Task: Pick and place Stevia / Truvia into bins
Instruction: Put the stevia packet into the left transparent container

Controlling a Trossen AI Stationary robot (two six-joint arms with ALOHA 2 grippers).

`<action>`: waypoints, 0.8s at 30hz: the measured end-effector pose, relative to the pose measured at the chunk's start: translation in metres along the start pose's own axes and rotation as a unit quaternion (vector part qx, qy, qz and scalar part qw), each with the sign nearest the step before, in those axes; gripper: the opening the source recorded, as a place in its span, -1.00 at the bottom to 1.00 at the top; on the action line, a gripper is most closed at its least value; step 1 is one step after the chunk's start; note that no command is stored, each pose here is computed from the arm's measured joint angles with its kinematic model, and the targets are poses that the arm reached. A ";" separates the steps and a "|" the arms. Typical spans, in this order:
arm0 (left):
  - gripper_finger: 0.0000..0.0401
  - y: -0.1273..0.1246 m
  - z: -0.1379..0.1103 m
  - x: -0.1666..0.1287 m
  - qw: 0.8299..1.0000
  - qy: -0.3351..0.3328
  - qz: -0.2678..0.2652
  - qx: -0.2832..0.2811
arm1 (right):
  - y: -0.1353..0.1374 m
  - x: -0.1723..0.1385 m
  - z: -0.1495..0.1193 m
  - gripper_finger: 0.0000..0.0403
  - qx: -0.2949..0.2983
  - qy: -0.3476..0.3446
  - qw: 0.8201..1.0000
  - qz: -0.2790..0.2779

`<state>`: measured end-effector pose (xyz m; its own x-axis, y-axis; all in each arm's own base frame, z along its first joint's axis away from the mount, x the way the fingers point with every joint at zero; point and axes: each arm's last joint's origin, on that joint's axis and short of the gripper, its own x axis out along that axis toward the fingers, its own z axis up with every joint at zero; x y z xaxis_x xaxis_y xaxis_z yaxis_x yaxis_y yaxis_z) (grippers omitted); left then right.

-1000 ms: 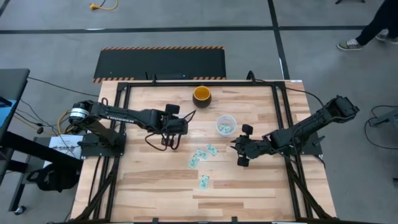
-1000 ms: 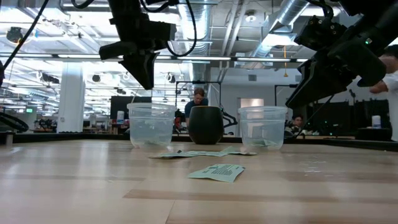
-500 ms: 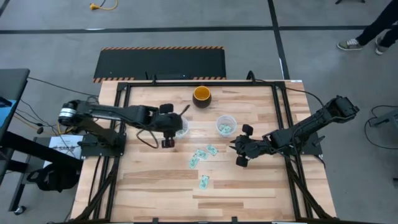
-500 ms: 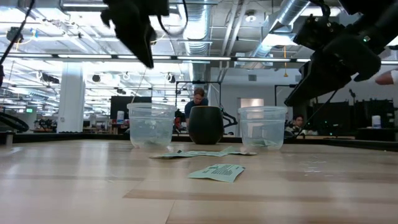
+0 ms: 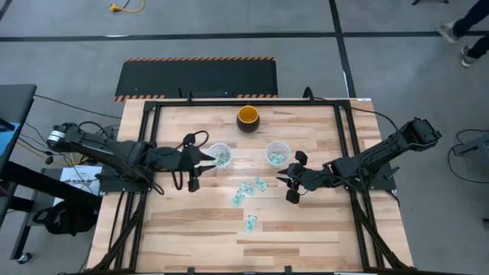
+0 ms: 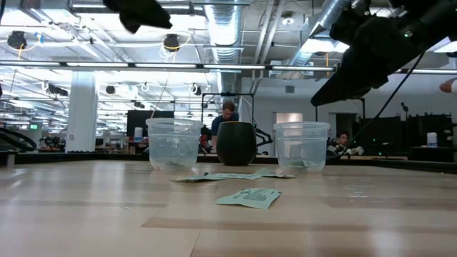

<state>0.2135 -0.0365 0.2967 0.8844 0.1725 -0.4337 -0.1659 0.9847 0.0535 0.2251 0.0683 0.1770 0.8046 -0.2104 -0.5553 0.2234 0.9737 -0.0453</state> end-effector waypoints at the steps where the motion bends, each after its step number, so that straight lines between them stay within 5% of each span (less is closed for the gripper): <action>1: -0.49 0.000 -0.008 0.000 1.000 -0.010 0.002 -0.004 | -0.001 0.000 0.000 -0.57 0.001 0.000 1.000 -0.002; 11: -0.49 -0.006 -0.063 0.024 0.997 -0.070 -0.026 -0.028 | -0.003 0.002 0.000 -0.57 -0.001 0.003 1.000 -0.007; 18: -0.49 -0.026 -0.081 0.054 0.993 -0.016 -0.113 0.008 | -0.004 0.002 -0.001 -0.57 -0.006 0.011 1.000 -0.010; 24: -0.49 -0.048 -0.095 0.082 0.988 0.042 -0.125 0.084 | -0.005 0.001 -0.003 -0.57 -0.012 0.021 1.000 -0.013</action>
<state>0.2523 -0.0716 0.1732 0.8485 -0.0720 -0.5243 0.1338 0.9877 0.0809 0.2233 0.0638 0.1736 0.7752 -0.2326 -0.5874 0.2310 0.9697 -0.0791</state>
